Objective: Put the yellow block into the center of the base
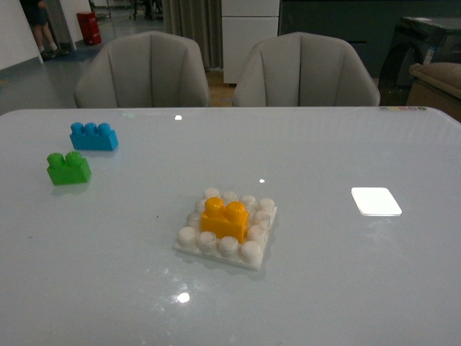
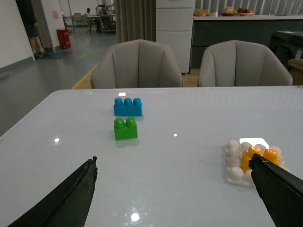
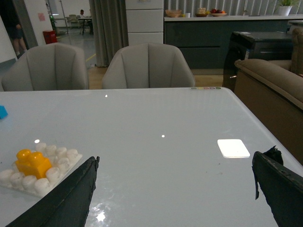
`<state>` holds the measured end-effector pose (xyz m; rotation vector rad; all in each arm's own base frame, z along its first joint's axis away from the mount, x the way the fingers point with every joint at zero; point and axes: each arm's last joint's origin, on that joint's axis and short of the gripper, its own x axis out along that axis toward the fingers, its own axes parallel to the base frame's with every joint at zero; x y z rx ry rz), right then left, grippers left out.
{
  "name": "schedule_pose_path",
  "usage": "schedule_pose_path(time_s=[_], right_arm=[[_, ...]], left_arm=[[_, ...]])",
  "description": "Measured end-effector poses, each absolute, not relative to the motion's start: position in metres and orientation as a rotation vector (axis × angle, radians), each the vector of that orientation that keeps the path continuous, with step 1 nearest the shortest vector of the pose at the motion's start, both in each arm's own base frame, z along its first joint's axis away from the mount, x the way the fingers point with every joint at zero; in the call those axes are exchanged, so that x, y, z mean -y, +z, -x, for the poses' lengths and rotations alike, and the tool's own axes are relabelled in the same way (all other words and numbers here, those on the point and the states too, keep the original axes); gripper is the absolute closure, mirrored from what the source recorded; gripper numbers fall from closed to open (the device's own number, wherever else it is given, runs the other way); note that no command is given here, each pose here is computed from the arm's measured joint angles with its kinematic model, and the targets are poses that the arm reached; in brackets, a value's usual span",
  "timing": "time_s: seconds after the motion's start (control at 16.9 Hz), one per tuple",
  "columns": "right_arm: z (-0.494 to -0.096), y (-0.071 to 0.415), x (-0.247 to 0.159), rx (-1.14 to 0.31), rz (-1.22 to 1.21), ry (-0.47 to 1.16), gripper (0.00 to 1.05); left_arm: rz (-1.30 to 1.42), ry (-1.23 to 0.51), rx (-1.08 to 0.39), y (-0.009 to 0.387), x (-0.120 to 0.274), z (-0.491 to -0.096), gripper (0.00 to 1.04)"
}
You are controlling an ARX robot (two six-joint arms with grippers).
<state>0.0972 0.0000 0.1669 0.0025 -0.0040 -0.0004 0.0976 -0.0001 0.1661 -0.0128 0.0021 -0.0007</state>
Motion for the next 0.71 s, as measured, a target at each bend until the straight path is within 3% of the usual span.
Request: schedule_pose_path(time_s=[0.71], right_arm=[[-0.0972,0.1669,0.0,0.004,-0.002,0.0,0.06]], left_arm=[[0.013,-0.001,-0.002,0.1662,0.0001,-0.0976,0.07]])
